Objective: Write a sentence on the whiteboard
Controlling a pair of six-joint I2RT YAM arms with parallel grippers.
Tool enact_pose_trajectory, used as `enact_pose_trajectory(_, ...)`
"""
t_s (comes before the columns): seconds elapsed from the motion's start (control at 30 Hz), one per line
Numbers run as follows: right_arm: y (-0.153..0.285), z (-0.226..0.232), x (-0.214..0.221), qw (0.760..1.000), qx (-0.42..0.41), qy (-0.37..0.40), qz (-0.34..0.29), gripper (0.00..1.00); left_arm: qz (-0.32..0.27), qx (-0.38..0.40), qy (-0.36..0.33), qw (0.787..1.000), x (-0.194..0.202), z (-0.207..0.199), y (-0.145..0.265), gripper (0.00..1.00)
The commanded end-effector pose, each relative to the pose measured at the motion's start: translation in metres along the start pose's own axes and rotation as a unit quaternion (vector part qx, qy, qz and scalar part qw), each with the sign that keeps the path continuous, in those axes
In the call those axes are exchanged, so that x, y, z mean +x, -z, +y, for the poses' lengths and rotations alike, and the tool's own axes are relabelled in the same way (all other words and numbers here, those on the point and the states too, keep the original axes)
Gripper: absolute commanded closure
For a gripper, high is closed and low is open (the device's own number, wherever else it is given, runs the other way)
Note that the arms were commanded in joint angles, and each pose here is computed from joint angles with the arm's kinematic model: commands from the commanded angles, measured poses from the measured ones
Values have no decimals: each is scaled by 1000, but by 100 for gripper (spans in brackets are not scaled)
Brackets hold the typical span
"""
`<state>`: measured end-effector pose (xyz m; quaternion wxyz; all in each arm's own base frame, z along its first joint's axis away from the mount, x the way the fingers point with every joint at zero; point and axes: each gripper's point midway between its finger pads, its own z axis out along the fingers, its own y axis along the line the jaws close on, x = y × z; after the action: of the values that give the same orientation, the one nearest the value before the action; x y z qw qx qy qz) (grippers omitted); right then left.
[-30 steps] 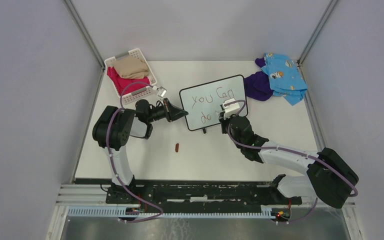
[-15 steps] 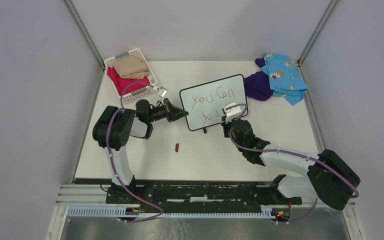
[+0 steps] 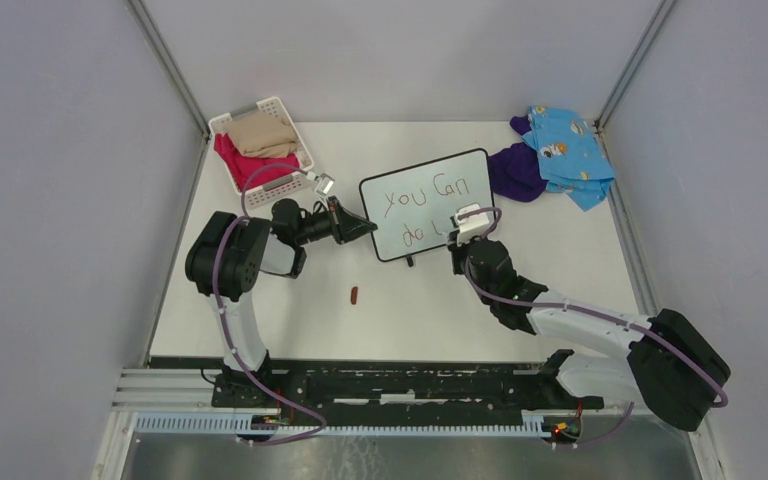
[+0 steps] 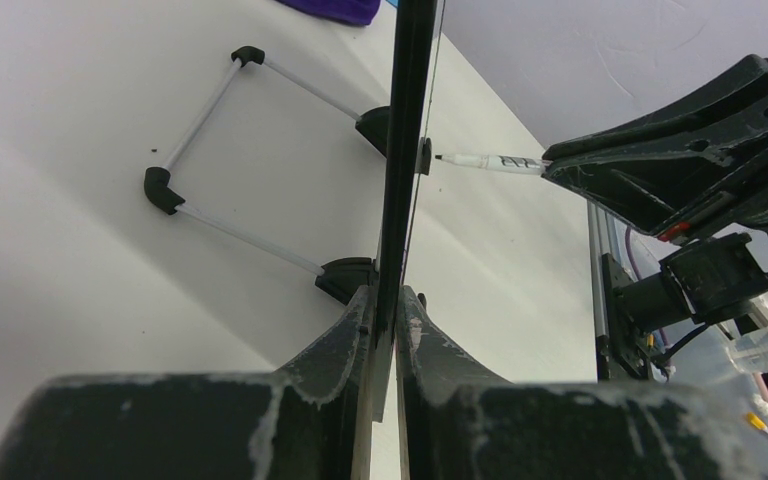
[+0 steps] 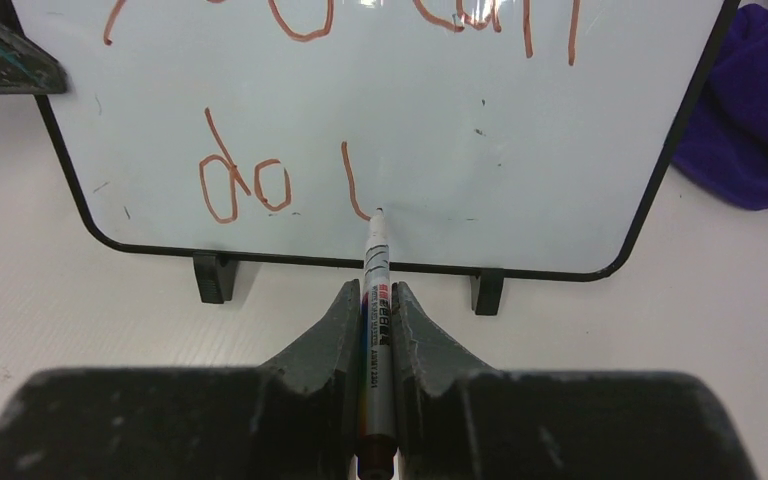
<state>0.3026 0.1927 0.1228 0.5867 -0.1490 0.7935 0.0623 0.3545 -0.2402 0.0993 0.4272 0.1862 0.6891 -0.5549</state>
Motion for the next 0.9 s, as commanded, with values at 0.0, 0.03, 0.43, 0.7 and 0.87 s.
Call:
enact_pose_trajectory(0.0, 4, 7, -27, 999, -24, -20, -42, 100, 33, -18, 26, 999, 23, 6, -1, 88)
enact_pose_trajectory(0.03, 4, 10, -29, 998, -31, -21, -44, 100, 34, -18, 26, 999, 23, 6, -1, 88)
enact_pose_trajectory(0.43, -6, 24, -47, 997, -54, -22, -51, 100, 34, -18, 27, 999, 24, 6, -1, 88)
enact_pose_trajectory(0.7, -12, 22, -49, 998, -41, -15, -50, 100, 34, -17, 26, 999, 23, 6, -1, 88)
enact_pose_trajectory(0.87, -16, 21, -46, 998, -35, -10, -45, 100, 35, -17, 27, 999, 24, 6, -1, 88)
